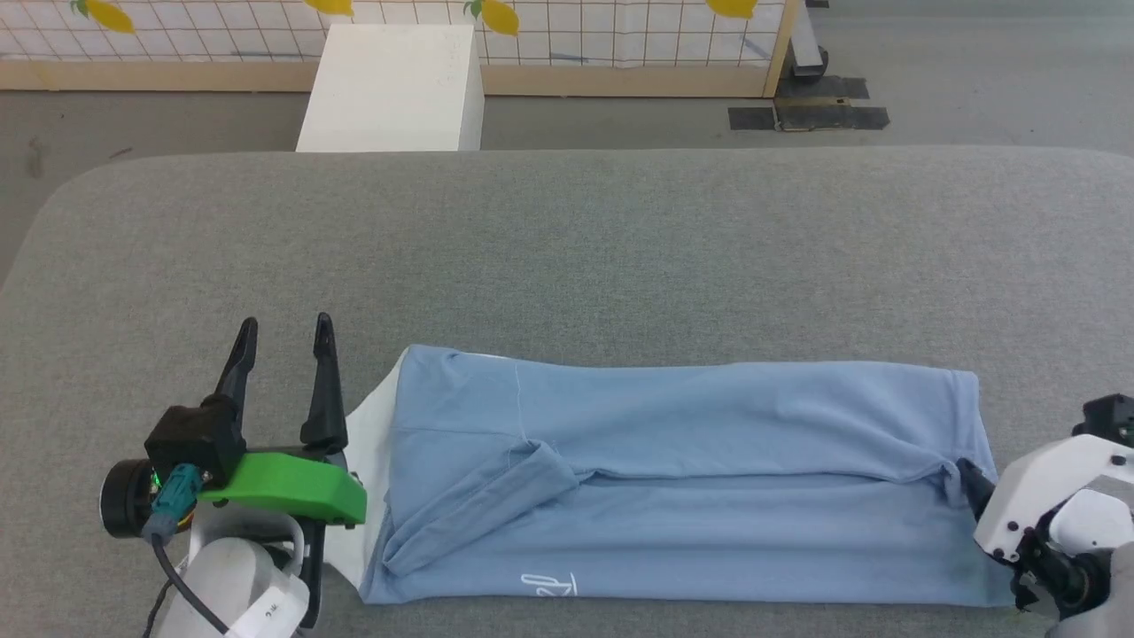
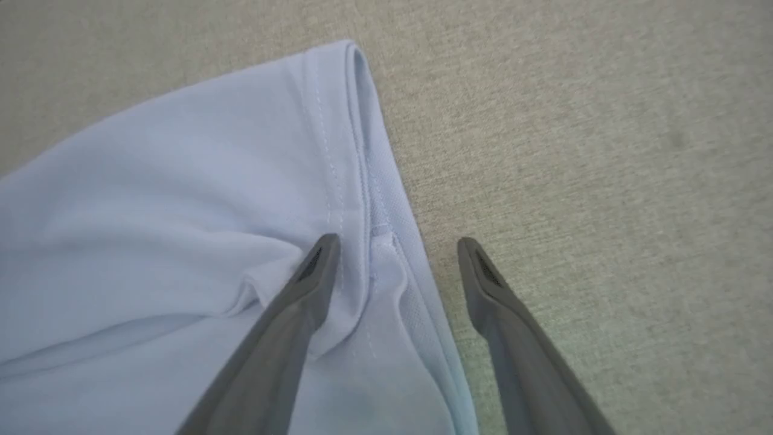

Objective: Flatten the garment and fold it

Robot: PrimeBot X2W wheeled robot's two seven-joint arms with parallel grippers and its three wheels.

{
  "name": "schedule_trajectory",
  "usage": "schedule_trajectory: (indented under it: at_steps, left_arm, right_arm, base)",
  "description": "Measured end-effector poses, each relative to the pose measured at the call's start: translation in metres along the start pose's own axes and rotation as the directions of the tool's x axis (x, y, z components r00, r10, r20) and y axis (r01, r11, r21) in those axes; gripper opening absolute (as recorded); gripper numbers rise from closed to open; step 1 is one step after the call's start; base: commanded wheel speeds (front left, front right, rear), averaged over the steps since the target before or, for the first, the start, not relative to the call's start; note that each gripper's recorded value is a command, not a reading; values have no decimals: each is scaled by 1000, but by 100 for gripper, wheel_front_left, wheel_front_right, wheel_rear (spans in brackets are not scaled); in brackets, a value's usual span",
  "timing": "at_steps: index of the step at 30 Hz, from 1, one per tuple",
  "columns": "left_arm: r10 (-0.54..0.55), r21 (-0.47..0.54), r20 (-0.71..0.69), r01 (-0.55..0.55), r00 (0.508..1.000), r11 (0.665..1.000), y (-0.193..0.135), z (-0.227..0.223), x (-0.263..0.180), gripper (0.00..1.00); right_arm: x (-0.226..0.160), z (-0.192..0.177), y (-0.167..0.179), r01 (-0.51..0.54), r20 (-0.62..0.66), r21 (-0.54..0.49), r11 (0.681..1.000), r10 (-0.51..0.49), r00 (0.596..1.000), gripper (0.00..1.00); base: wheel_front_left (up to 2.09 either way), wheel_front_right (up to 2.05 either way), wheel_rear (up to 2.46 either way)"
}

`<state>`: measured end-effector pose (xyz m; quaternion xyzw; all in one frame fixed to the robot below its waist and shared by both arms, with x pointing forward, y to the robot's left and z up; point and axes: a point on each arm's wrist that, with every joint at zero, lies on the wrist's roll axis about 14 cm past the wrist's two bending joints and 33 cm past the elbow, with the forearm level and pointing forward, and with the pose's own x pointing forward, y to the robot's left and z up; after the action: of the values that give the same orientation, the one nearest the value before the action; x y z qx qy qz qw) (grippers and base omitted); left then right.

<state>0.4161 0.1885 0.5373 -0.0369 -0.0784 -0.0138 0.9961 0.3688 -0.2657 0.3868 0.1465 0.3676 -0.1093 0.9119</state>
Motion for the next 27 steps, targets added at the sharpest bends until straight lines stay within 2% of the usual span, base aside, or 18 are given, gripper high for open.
schedule_trajectory:
  at_steps: [6,8,9,10,15,19,23,27]
  left_arm:
    - [14,-8,-3,-14,1000,1000,6,-2,-2,100]
    - [15,-13,-7,-15,1000,1000,6,-4,-2,100]
    - [18,-16,-8,-19,1000,1000,7,-4,-2,100]
    - [18,-19,-8,-18,1000,1000,7,-5,-2,100]
    - [10,-11,-15,-10,1000,1000,5,-8,-3,100]
    - [8,-17,-20,-8,1000,1000,4,-10,-3,100]
    - [11,-18,-26,-12,1000,1000,6,-12,-4,100]
    - [6,-20,-34,-7,999,1000,5,-15,-5,100]
  right_arm:
    - [5,-16,5,-2,-134,-29,1000,-2,991,100]
    - [6,-18,10,-17,-164,-31,999,12,986,41]
    - [6,-18,11,-22,-168,-27,999,17,986,17]
    - [6,-18,13,-28,-169,-24,999,24,985,0]
    - [5,-13,16,-33,-147,-27,999,28,989,0]
    - [2,-3,-3,34,-89,-56,998,-39,995,0]
    - [-6,23,-51,186,27,-94,978,-184,983,0]
    - [-21,45,-97,340,136,-123,932,-324,936,0]
  base:
    - [0,0,0]
    - [0,0,0]
    - [0,0,0]
    - [0,0,0]
    - [0,0,0]
    - [0,0,0]
    - [0,0,0]
    - [0,0,0]
